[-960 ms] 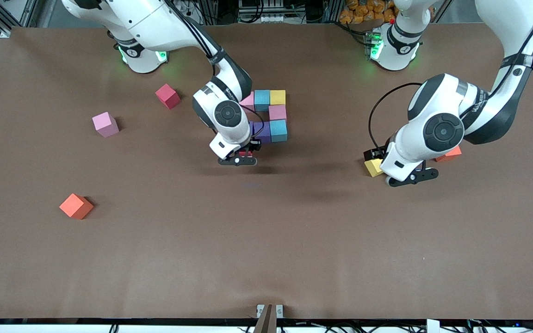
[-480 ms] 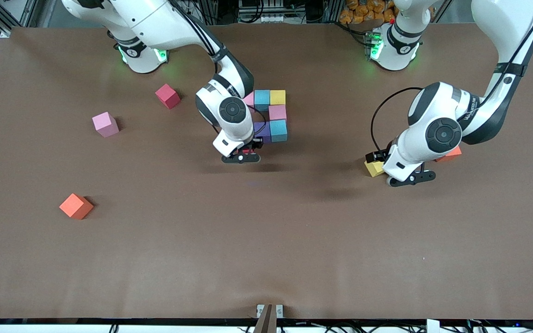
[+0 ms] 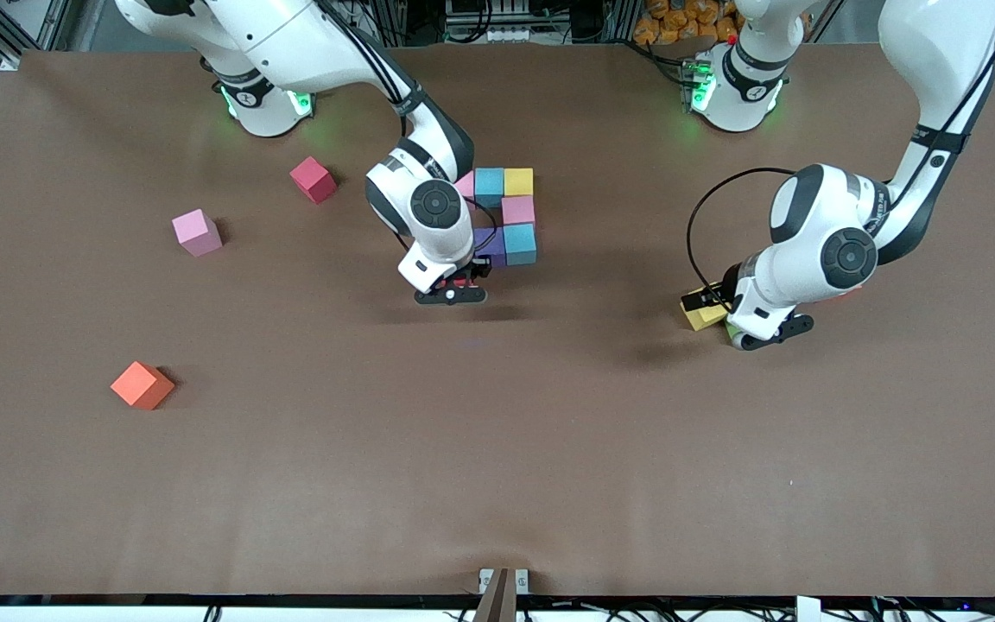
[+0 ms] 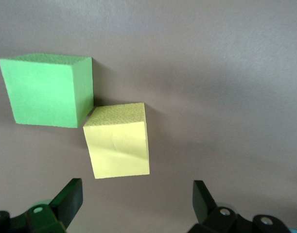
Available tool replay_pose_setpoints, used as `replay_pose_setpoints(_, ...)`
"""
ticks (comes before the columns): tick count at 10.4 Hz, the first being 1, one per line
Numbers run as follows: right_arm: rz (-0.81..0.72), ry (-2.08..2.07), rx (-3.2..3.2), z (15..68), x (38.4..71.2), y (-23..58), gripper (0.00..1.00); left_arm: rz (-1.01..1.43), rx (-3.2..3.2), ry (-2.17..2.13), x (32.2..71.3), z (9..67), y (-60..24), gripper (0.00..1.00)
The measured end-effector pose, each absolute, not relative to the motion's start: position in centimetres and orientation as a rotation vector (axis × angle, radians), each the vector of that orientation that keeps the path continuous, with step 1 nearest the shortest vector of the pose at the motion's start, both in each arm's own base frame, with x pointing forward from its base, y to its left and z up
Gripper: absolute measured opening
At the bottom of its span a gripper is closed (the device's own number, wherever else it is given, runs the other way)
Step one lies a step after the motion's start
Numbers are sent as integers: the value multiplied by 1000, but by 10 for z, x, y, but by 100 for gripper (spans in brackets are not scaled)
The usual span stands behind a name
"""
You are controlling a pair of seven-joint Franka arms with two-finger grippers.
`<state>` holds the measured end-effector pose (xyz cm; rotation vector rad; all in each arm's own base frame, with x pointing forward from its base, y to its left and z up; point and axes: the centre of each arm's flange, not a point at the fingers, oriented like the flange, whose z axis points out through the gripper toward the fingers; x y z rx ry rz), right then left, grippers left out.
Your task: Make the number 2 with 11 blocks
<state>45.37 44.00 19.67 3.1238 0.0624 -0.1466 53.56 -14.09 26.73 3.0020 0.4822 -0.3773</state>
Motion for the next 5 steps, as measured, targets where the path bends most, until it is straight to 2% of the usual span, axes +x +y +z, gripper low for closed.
replay_pose_setpoints(5,-140,67,3119,197,454,440,57,-401,3040,468,525,252,-131,100)
